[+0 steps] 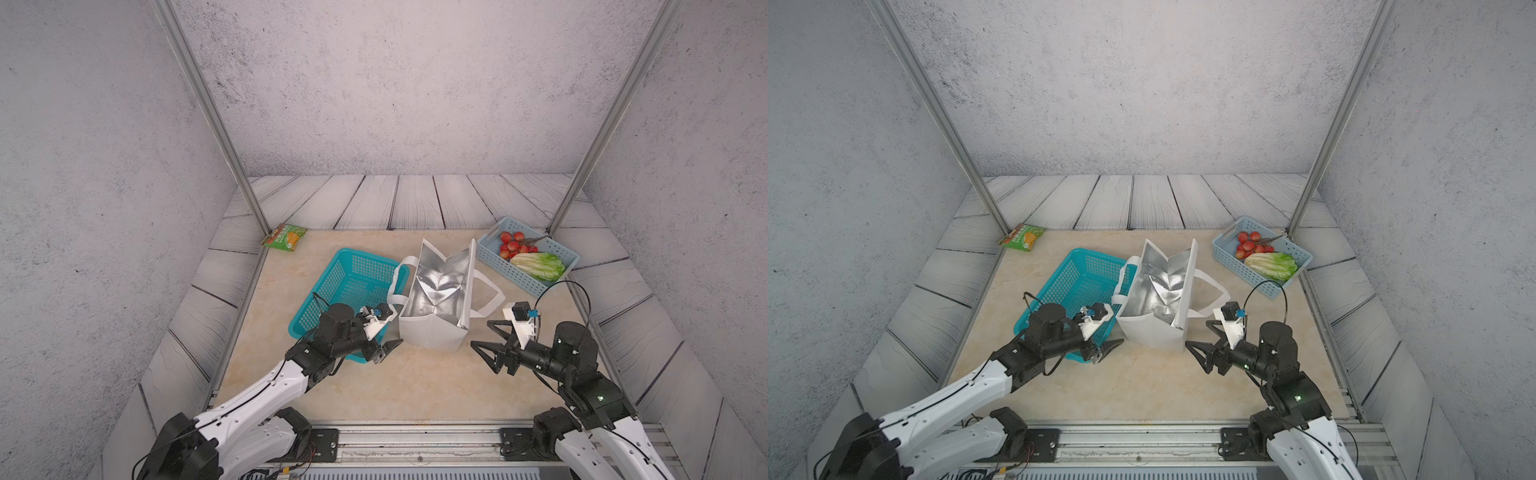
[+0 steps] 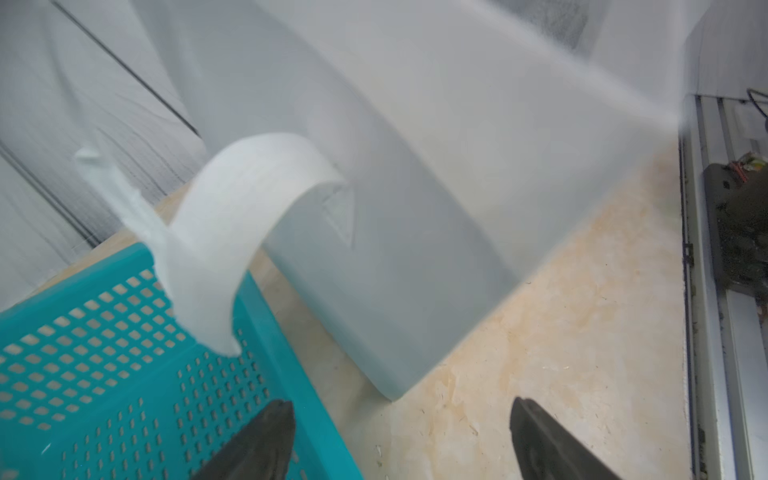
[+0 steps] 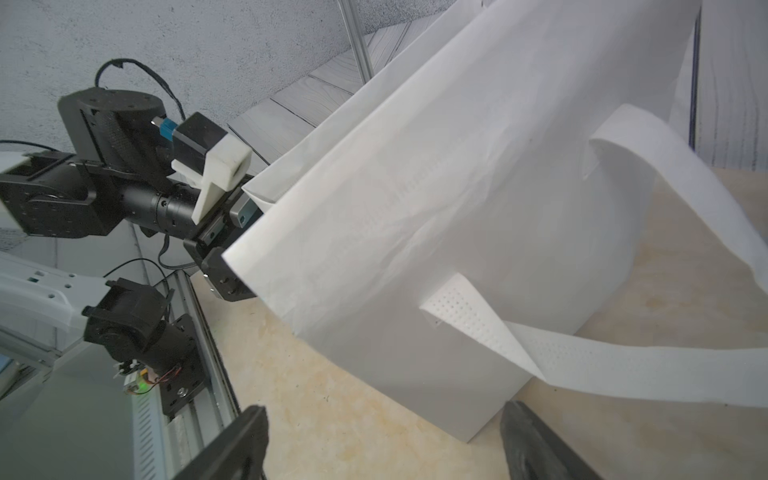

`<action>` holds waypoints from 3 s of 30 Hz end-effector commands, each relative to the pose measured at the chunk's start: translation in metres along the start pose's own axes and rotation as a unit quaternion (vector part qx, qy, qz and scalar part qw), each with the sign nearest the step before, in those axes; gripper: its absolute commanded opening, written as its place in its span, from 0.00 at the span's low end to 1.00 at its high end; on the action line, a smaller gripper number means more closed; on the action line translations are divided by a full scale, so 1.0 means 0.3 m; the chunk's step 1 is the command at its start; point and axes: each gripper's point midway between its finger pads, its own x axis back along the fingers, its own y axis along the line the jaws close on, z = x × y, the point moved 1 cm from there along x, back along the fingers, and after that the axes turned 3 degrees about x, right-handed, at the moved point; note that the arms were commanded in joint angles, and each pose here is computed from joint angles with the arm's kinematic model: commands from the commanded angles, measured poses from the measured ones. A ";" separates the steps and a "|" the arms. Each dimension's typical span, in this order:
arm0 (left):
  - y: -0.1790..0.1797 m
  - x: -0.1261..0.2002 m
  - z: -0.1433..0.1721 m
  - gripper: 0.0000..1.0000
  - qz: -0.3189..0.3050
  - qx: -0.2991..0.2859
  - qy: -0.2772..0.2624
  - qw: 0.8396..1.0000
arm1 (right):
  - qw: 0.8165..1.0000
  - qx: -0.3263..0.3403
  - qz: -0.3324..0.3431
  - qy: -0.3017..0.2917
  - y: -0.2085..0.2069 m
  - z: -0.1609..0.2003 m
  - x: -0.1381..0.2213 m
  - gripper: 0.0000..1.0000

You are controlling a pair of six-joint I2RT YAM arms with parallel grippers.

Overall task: Place the ice pack in the delivery bag
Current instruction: Adjust the delivery bag at the center of the board.

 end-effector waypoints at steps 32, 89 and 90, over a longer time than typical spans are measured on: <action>-0.407 -0.059 -0.299 0.67 0.136 -0.016 -0.004 0.991 | 0.980 0.015 0.186 0.064 -0.328 -0.026 -0.028 0.22; -0.034 -0.379 -0.642 0.00 0.196 -0.297 0.062 0.933 | 0.831 -0.506 0.169 0.157 -0.022 -0.061 0.042 0.84; -0.038 -0.375 -0.648 0.00 0.199 -0.292 0.060 0.934 | 0.828 -0.503 0.182 0.166 -0.025 -0.050 0.034 0.82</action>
